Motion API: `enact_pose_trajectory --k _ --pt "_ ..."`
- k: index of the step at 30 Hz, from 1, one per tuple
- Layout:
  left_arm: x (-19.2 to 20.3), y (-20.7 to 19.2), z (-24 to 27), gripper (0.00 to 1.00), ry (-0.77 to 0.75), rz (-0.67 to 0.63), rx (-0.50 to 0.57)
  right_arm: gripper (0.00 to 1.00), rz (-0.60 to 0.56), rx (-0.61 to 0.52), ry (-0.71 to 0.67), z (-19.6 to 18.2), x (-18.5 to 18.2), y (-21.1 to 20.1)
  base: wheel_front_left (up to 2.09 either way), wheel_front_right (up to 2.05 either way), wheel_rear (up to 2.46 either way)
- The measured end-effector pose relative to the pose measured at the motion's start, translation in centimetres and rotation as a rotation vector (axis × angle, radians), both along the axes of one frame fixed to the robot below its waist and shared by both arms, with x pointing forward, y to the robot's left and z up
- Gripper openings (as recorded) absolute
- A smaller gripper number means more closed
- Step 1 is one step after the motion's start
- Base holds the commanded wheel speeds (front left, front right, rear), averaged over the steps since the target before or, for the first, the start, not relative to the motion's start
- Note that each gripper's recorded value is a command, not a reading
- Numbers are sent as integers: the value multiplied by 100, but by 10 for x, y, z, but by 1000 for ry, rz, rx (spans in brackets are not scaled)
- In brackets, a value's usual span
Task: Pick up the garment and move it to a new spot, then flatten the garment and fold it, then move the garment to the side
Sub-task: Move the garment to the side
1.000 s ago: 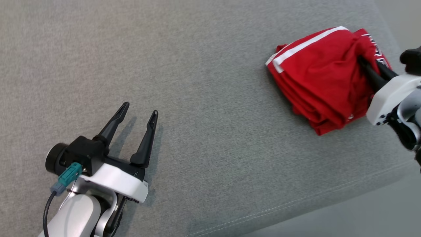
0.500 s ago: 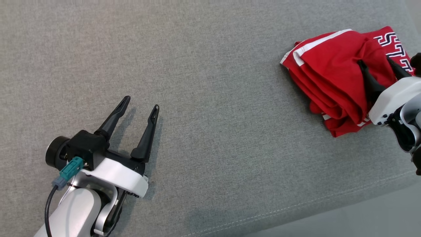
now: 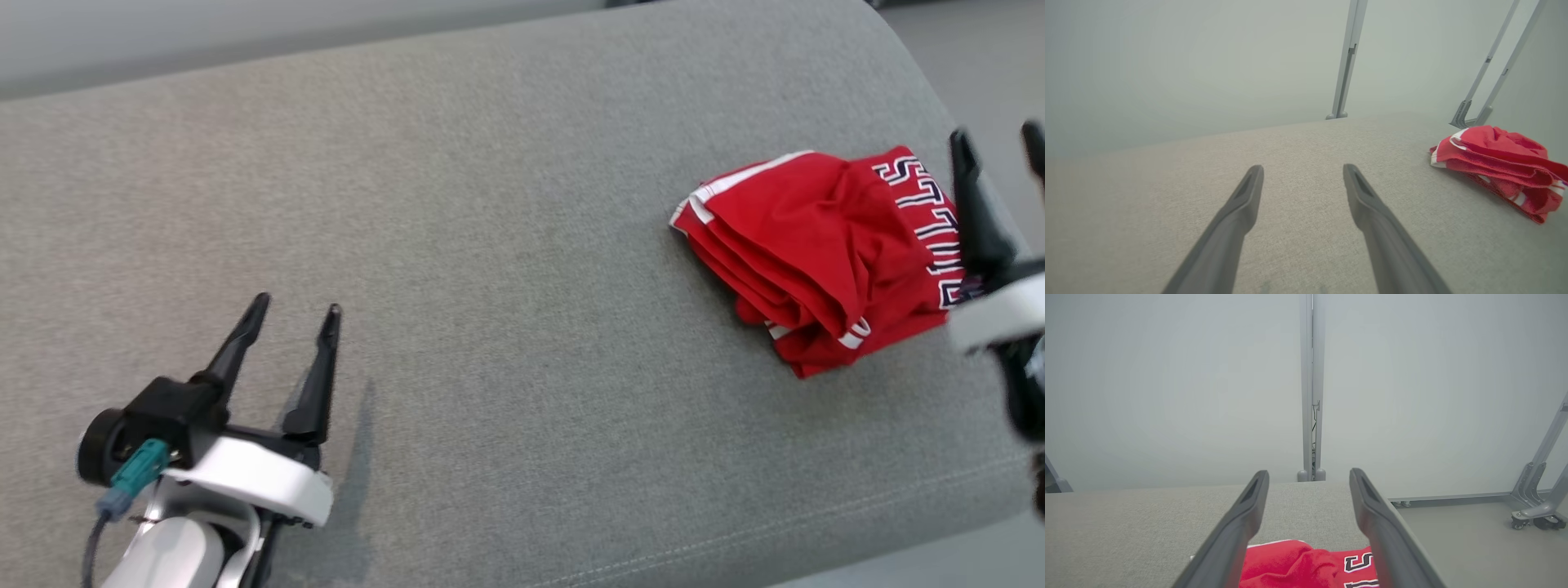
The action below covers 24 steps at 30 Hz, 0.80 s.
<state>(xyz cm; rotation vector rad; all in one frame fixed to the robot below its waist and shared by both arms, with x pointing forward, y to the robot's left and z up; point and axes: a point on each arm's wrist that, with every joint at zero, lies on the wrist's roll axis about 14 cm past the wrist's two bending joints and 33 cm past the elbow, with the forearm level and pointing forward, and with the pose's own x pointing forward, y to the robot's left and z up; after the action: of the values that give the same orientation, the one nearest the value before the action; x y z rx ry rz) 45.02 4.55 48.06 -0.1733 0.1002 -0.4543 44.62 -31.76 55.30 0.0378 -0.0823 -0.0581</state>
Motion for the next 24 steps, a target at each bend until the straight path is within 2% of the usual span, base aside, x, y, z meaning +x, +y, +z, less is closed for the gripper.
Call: enact_pose_trajectory --k 3,8,12,13,24 --pt "-4 30 11 100 -30 91 22 100 7 28 -57 -4 -21 31 0 0 0" --pt "-21 73 27 100 -72 222 43 100 48 34 -72 -16 -49 79 0 0 0" --pt "-42 96 33 100 -82 291 55 100 64 34 -81 -17 -69 98 0 0 0" --pt "-59 105 35 100 -83 318 64 100 57 43 -67 -23 -86 103 0 0 0" --pt "-94 115 37 100 -95 347 60 100 9 74 -21 -33 -130 100 0 0 0"
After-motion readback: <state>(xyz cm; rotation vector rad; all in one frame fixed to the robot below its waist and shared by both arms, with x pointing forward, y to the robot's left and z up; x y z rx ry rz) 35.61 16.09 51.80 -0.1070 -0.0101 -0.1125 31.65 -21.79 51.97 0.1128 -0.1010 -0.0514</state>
